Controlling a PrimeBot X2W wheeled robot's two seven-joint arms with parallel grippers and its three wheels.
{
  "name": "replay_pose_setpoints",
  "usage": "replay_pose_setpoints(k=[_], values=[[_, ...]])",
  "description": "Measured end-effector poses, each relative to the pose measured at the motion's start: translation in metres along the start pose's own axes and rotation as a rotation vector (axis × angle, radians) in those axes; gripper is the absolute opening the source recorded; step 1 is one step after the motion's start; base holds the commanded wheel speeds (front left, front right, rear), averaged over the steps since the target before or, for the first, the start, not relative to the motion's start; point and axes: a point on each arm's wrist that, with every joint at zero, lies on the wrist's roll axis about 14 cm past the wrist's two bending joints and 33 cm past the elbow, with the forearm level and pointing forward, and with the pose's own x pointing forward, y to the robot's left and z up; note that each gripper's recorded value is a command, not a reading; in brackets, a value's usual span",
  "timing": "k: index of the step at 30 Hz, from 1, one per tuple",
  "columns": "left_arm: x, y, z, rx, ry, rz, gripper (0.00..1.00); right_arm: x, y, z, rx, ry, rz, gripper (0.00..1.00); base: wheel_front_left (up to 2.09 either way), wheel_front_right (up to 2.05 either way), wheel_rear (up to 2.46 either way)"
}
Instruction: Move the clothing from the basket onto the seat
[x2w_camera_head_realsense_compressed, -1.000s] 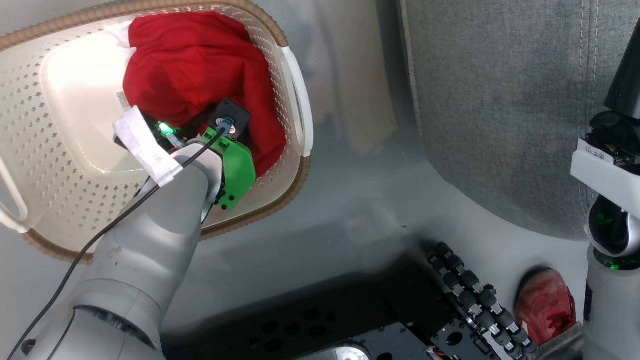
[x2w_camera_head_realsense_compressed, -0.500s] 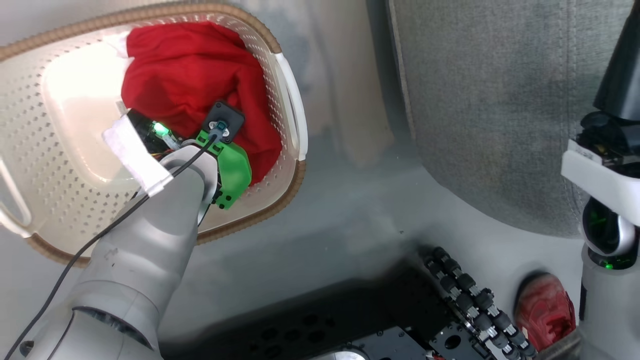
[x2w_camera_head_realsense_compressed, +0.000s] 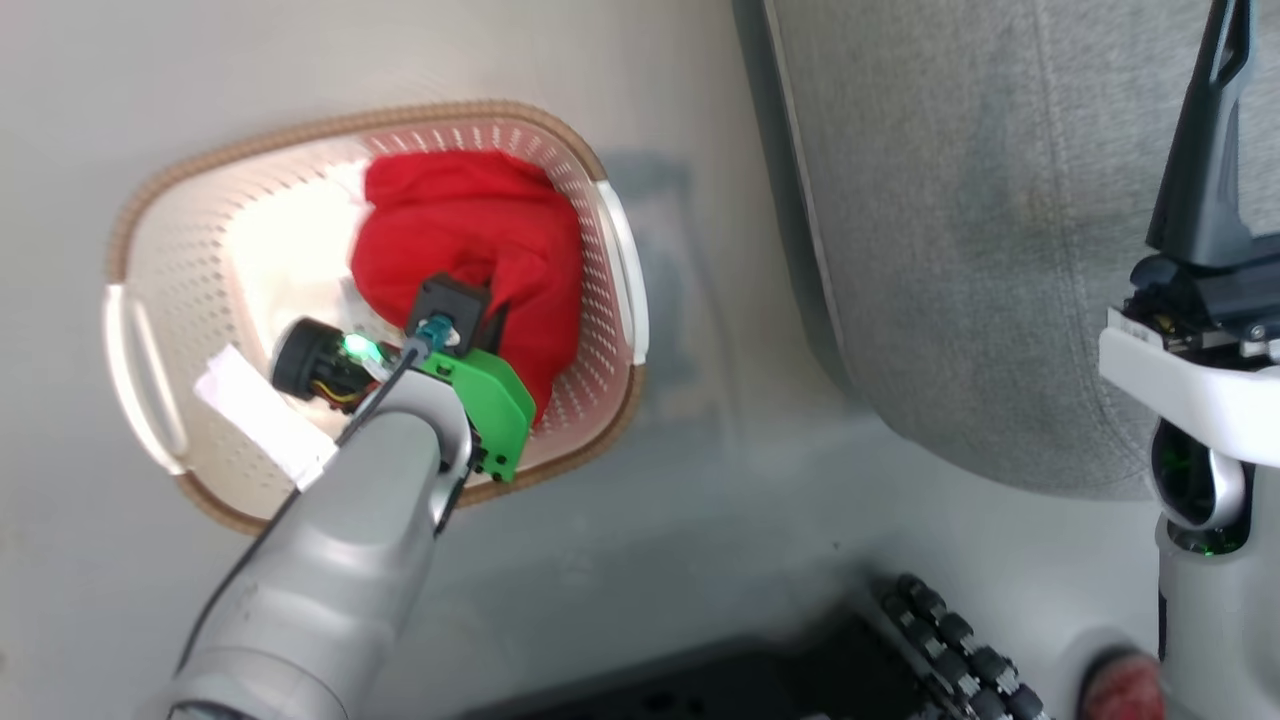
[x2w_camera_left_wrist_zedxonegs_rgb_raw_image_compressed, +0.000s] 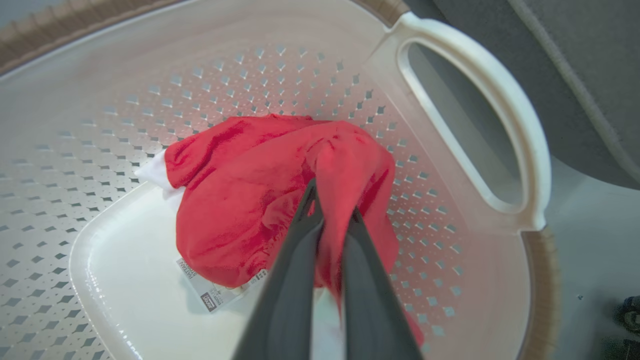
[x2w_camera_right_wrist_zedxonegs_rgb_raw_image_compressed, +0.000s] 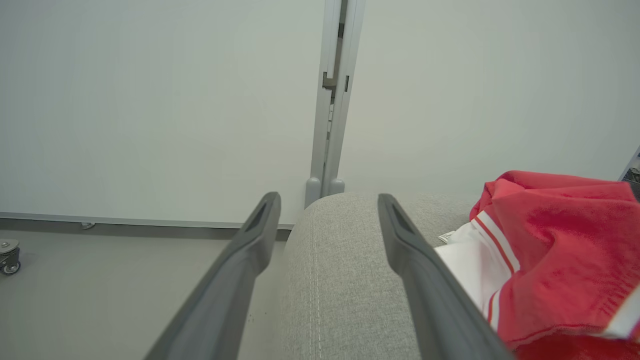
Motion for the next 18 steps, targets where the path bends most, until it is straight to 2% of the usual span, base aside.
replay_pose_setpoints(k=[9,18], values=[[-0.055,-0.006,0.044,-0.053,-0.146,0.081,0.0,-0.014,0.011,0.048,0.049,-0.063,0.024,1.0,0.0,0.0,0.0],[-0.116,-0.013,0.081,-0.067,-0.298,0.159,0.0,-0.045,0.021,0.089,0.1,-0.099,0.041,1.0,0.0,0.0,0.0]])
